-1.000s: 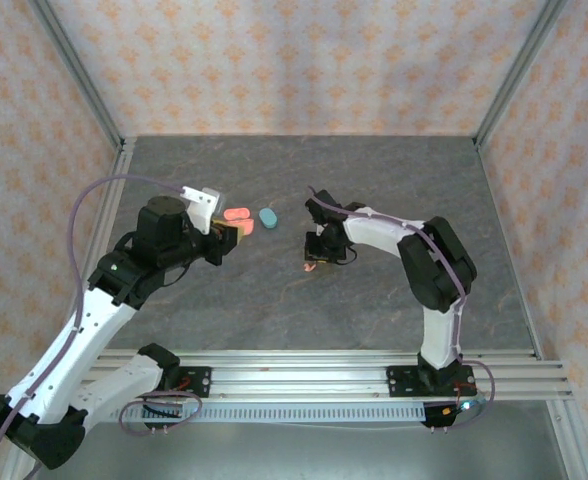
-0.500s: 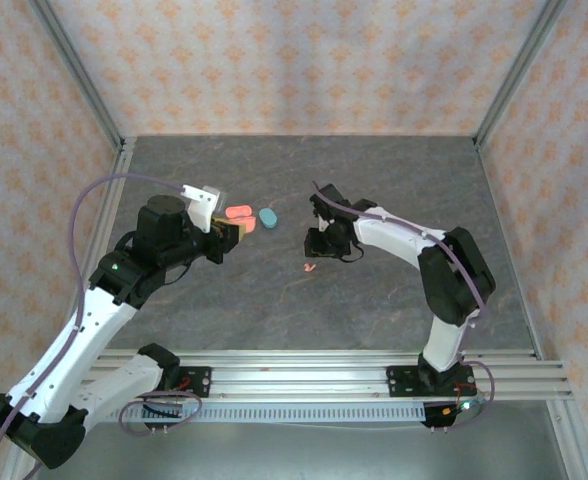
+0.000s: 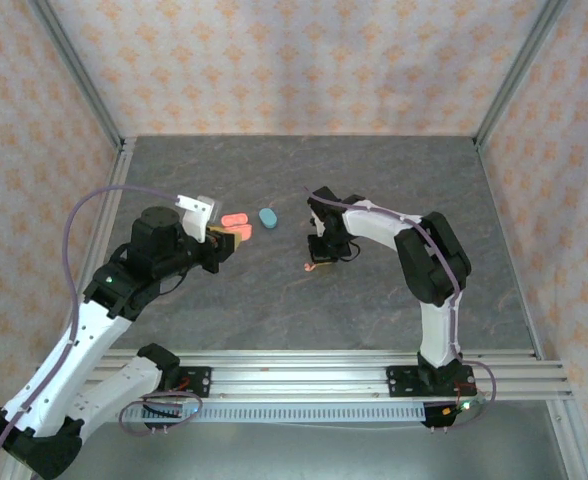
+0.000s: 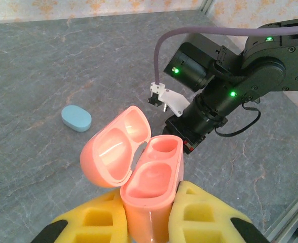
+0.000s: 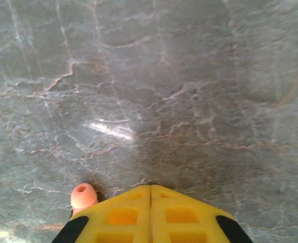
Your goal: Insert the wireless bluetooth earbuds into the charging case
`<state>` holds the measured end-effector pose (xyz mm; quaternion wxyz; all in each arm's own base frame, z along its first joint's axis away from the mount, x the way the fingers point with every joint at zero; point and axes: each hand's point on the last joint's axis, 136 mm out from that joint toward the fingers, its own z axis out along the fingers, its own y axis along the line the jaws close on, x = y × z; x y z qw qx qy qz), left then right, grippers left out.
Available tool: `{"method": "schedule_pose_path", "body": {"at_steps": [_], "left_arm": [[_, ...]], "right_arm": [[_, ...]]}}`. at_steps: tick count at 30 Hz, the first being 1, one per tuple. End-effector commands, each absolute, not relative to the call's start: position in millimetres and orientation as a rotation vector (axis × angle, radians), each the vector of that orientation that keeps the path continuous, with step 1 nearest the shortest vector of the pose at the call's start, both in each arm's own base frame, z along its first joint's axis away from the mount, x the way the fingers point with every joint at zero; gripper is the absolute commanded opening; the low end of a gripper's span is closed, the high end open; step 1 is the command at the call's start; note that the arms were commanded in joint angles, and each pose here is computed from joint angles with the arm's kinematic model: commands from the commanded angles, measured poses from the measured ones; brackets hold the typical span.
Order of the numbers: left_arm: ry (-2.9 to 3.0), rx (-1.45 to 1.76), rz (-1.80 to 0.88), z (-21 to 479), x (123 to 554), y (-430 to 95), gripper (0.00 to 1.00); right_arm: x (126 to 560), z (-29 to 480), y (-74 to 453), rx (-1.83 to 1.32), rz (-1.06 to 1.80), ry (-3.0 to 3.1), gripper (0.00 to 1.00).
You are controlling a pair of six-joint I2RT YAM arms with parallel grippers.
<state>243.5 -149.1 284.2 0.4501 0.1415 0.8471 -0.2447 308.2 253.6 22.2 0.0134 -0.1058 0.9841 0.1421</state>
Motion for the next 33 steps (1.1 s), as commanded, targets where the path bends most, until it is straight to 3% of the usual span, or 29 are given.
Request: {"method": "schedule_pose_path", "body": {"at_steps": [1, 8, 20, 28, 33], "left_arm": [[2.089, 0.324, -0.631, 284.2, 241.8, -148.8, 0.0], [2.088, 0.314, -0.642, 284.0, 243.2, -150.3, 0.0], [2.089, 0.323, -0.631, 283.3, 243.9, -150.0, 0.0], [2.098, 0.329, -0.645, 279.3, 240.2, -150.7, 0.0], [2.099, 0.337, -0.649, 279.0, 237.3, -150.7, 0.0]], "right_arm": [[280.0, 19.8, 249.2, -0.316, 0.494, 3.15, 0.08], [260.6, 29.4, 257.0, -0.234, 0.648, 3.177, 0.08], [253.0, 81.3, 269.8, -0.369, 0.773, 3.119, 0.1], [272.5, 88.4, 265.3, -0.755, 0.594, 3.074, 0.36], [296.2, 80.8, 275.7, -0.872, 0.503, 3.041, 0.45]]}}
